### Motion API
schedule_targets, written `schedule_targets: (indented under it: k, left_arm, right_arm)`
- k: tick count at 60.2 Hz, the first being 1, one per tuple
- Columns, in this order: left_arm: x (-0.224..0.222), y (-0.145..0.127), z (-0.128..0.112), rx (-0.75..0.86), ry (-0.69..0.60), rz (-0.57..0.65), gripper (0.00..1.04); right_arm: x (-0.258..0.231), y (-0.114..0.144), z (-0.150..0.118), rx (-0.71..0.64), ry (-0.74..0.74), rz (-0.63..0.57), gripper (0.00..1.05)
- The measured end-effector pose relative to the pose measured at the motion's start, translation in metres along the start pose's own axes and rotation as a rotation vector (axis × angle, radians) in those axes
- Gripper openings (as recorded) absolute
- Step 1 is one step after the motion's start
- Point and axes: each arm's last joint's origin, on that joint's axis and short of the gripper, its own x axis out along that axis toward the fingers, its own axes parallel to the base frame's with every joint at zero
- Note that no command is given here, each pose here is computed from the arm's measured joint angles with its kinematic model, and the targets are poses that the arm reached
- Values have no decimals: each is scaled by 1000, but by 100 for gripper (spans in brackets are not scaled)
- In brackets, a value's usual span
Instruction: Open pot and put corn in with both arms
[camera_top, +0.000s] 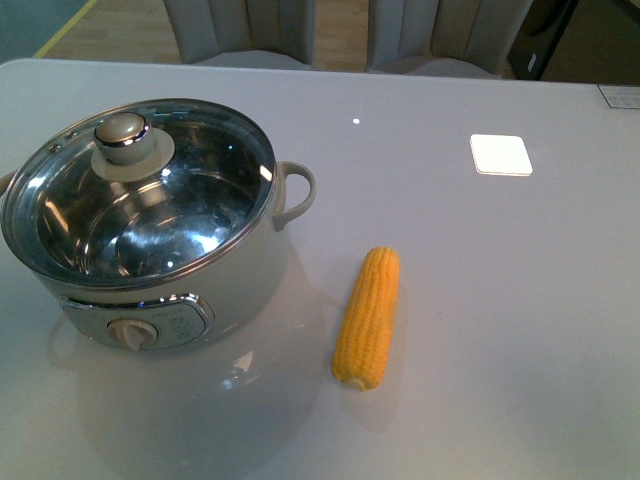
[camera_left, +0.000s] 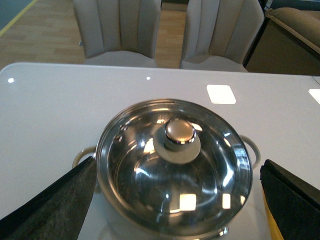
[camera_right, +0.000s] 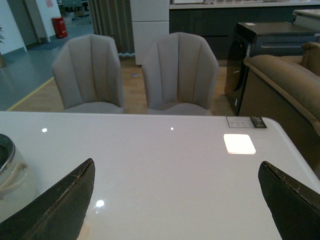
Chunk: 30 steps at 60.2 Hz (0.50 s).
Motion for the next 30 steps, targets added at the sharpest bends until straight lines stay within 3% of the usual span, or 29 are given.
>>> schedule_targets:
  k: [9,30]
  left_arm:
    - [48,2,-2,32,-18,-19,98]
    - [129,-6,-43,69,92,-38,98]
  right_arm:
    - [0,0,0,0,0,0,96]
    - [0,0,0,0,0,0,96]
